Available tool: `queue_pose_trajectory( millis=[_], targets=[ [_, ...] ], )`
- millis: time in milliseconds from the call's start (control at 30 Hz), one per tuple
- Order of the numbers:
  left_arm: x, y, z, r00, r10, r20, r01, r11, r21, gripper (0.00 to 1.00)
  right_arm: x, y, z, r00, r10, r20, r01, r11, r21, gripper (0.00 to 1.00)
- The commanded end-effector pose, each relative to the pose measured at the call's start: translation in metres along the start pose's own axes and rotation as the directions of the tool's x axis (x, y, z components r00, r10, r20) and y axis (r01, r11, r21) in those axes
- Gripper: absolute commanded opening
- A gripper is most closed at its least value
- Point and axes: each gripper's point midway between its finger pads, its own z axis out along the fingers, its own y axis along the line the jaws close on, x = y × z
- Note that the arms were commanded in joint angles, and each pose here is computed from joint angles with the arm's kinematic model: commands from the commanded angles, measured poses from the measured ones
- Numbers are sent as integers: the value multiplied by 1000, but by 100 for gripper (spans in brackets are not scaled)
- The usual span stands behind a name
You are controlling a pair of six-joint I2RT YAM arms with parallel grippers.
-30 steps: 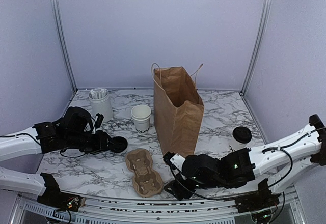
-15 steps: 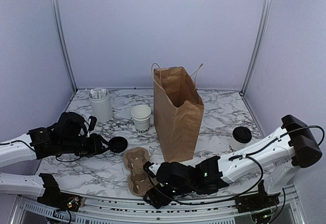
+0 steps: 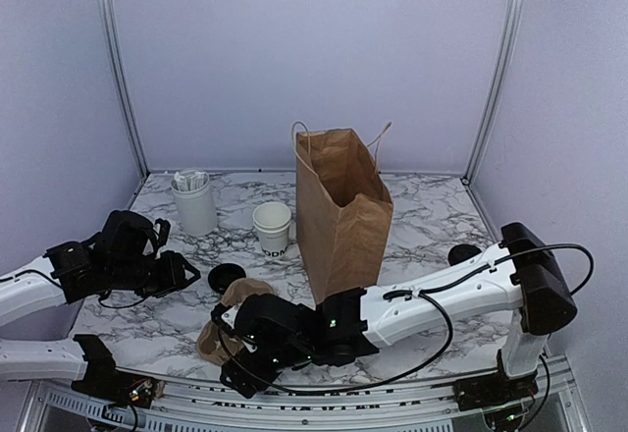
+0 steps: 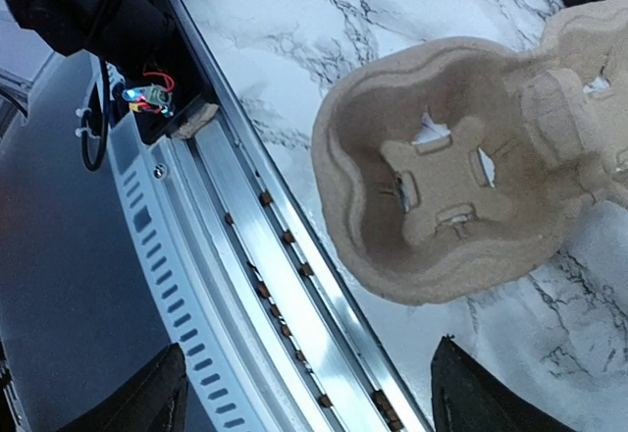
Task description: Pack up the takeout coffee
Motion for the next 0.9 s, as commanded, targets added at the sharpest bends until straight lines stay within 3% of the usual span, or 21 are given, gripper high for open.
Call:
queue_pose_trajectory(
  millis=[0, 400, 867],
  targets=[
    [-17, 4, -13, 999, -4, 46, 5, 1000, -23, 41, -3, -19, -22, 987, -138, -78, 145, 985, 94, 84],
    [-55, -4, -43, 986, -20, 166, 28, 999, -44, 42, -71, -56, -6, 932, -335, -141, 353, 927, 127, 85],
    [-117, -17, -125, 908, -32, 418, 69, 995, -74, 45, -85, -79, 36, 898, -376, -230, 406, 908, 99, 82]
  ],
)
